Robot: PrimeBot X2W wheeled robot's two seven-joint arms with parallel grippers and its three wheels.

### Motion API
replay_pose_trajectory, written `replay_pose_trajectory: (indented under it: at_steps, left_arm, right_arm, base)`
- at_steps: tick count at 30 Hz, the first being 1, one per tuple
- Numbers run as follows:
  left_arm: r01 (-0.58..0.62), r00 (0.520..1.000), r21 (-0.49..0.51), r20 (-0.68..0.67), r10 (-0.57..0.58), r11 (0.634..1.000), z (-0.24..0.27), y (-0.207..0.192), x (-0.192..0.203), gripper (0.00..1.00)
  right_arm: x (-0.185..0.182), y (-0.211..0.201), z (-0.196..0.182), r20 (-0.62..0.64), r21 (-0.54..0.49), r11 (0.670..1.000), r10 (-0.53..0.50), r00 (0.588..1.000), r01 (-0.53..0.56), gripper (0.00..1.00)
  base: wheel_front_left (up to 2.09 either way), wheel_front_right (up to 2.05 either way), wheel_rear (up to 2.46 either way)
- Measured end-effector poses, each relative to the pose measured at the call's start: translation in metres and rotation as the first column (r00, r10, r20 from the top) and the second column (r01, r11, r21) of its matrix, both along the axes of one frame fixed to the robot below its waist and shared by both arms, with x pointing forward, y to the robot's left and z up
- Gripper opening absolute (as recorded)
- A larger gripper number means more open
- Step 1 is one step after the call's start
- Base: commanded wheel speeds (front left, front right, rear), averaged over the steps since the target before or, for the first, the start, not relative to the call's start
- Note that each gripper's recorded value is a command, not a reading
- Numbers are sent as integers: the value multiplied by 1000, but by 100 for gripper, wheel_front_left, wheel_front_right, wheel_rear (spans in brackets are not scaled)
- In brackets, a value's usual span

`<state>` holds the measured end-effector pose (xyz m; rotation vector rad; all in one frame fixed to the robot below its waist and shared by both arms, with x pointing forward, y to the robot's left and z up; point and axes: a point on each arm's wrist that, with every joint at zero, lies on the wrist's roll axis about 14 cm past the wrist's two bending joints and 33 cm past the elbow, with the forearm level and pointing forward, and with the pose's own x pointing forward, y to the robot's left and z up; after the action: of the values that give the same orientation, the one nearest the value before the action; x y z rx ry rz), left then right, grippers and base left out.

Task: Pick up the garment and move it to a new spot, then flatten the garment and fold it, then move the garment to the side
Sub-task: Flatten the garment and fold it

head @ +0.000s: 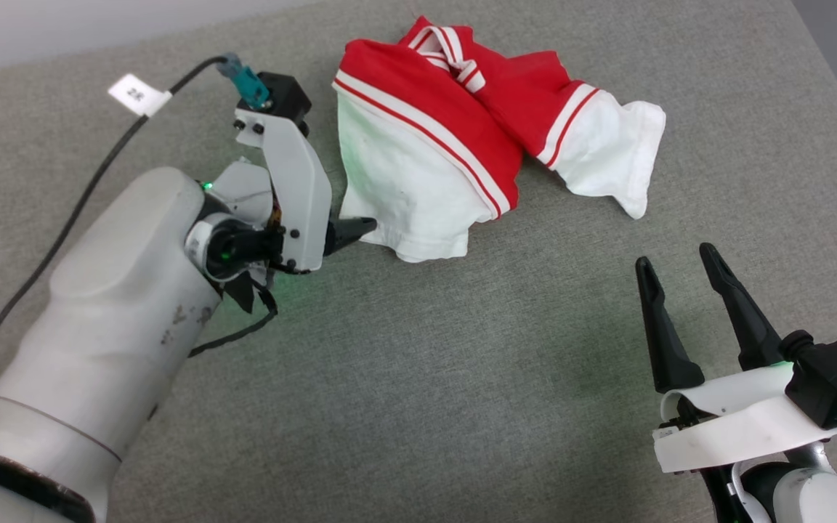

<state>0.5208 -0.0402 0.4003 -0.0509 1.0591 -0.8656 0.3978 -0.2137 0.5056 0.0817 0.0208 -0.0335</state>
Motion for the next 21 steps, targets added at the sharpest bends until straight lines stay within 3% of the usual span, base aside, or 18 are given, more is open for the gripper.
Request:
replay_pose_trajectory:
  at_steps: [2,3,13,21]
  left_arm:
    - [6,1000,-9,-28,-6,1000,0,-2,-4,30]
    - [6,999,-18,-36,-7,1000,1,-3,-6,0]
    - [-1,1000,-5,-26,1,1000,11,12,-15,0]
    - [-98,995,206,46,90,974,39,113,6,0]
  right_arm:
    - [0,-1,-1,-3,2,1000,-3,1000,3,100]
    - [0,-1,-1,-1,6,1000,-4,1000,4,100]
    - [9,8,4,10,10,999,30,999,-30,100]
    - [17,34,15,30,17,994,109,994,-110,100]
  base:
    - [0,0,0]
    - [0,0,0]
    - [0,0,0]
    - [0,0,0]
